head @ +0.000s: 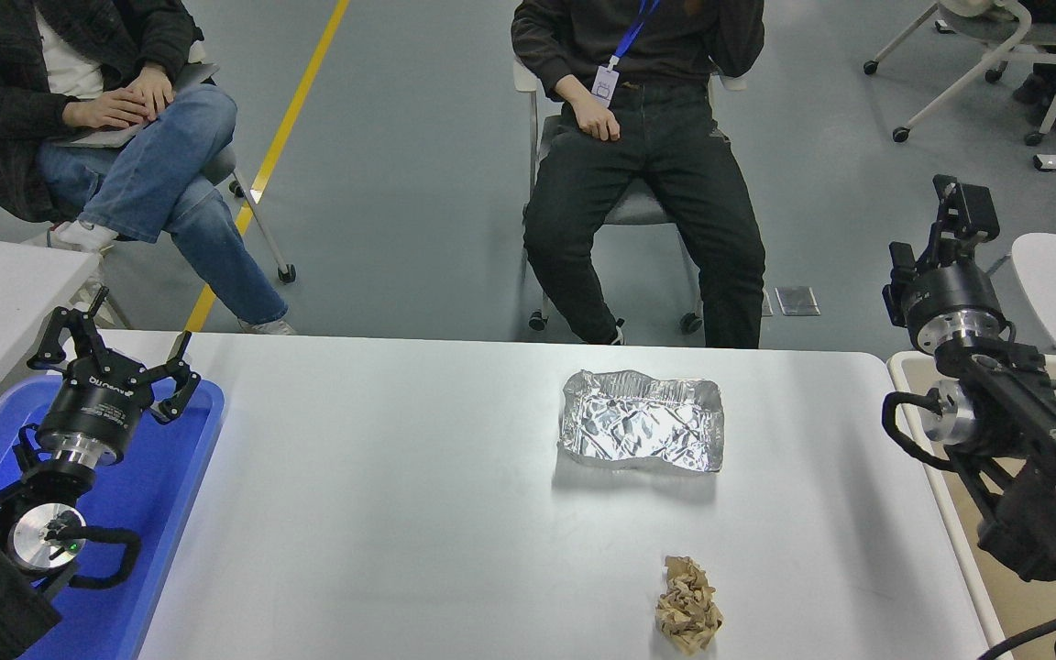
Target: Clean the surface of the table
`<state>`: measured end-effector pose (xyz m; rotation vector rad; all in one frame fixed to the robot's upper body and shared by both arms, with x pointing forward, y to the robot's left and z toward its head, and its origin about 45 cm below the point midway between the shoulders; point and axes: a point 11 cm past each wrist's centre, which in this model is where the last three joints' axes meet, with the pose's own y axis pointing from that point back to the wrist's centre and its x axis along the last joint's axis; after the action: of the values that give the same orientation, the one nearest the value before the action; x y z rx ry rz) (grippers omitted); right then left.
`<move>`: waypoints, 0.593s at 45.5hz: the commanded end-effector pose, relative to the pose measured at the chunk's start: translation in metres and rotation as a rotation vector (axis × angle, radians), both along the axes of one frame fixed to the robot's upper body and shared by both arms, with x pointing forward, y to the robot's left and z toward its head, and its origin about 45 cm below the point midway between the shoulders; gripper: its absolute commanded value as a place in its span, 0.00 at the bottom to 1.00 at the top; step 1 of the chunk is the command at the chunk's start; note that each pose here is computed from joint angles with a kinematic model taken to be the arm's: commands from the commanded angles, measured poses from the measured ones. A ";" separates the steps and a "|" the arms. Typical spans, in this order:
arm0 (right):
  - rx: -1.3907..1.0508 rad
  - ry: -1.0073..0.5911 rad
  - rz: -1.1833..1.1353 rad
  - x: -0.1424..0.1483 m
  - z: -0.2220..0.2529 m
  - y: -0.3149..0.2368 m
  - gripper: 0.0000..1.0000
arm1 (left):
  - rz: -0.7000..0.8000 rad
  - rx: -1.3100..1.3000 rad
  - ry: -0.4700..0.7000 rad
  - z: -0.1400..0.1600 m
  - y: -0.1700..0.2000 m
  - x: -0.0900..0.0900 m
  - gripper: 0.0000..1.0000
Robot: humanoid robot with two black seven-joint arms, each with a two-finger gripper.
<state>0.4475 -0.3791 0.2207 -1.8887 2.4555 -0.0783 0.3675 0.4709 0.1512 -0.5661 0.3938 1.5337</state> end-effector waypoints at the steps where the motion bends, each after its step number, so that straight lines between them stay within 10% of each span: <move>1: -0.005 -0.004 0.002 -0.004 -0.006 0.001 0.98 | 0.000 0.000 0.000 0.000 0.000 0.000 1.00; 27: -0.385 0.145 0.129 -0.003 0.014 -0.037 0.98 | 0.000 0.000 0.000 0.000 0.000 0.000 1.00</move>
<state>0.4472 -0.3861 0.2240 -2.0854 2.4788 -0.2719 0.3675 0.4712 0.1514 -0.5658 0.3933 1.5340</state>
